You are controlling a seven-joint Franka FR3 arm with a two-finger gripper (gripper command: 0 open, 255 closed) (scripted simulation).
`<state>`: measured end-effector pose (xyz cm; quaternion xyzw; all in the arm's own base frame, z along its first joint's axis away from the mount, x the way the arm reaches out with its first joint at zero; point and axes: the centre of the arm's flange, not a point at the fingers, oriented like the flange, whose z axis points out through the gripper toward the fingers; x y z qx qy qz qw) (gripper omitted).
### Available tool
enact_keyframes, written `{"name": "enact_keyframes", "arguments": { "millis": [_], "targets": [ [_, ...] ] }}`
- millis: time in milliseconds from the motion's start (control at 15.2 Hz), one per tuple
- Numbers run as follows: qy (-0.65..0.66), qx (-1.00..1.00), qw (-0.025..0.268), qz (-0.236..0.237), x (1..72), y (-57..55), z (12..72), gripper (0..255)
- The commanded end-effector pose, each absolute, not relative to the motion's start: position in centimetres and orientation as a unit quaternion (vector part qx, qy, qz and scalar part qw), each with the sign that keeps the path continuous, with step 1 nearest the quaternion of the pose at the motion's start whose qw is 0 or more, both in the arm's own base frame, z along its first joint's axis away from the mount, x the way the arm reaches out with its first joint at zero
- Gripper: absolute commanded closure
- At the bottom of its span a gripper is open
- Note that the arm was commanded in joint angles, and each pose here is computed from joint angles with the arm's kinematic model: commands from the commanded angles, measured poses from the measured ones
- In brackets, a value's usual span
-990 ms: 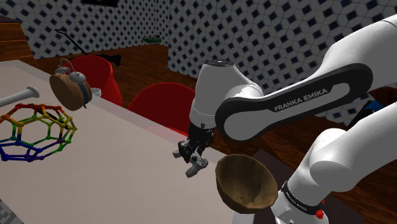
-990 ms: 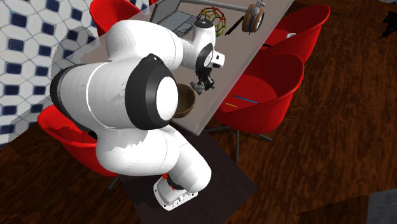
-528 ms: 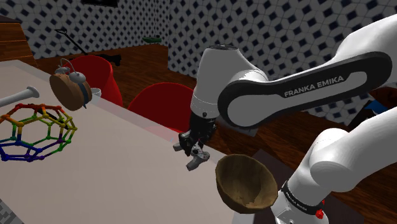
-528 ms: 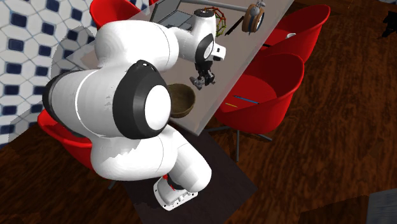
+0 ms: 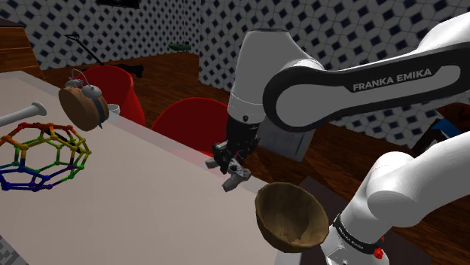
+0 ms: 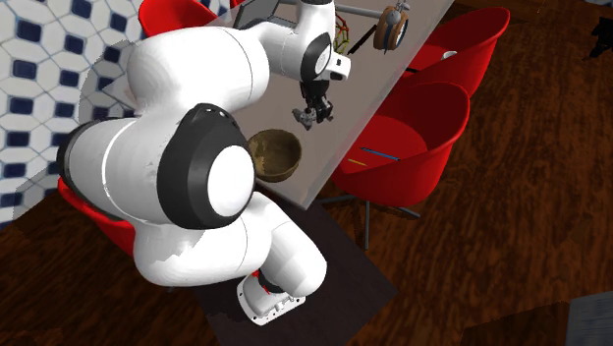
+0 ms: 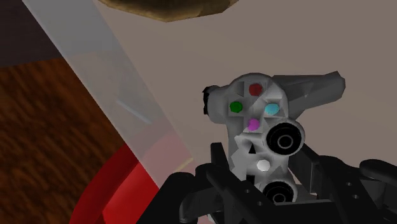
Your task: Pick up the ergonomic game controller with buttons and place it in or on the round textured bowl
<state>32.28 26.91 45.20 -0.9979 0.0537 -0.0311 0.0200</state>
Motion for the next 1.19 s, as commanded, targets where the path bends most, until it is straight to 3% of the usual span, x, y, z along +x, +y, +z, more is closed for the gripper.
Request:
{"name": "enact_keyframes", "arguments": {
  "millis": [0, 990, 1122],
  "targets": [
    [0.054, -0.998, 0.02, -0.031, 32.2, 26.9, 46.2, 255],
    [0.054, -0.998, 0.02, -0.031, 32.2, 26.9, 53.7, 255],
    [0.054, -0.998, 0.02, -0.031, 29.6, 26.4, 53.9, 255]
  ]
}}
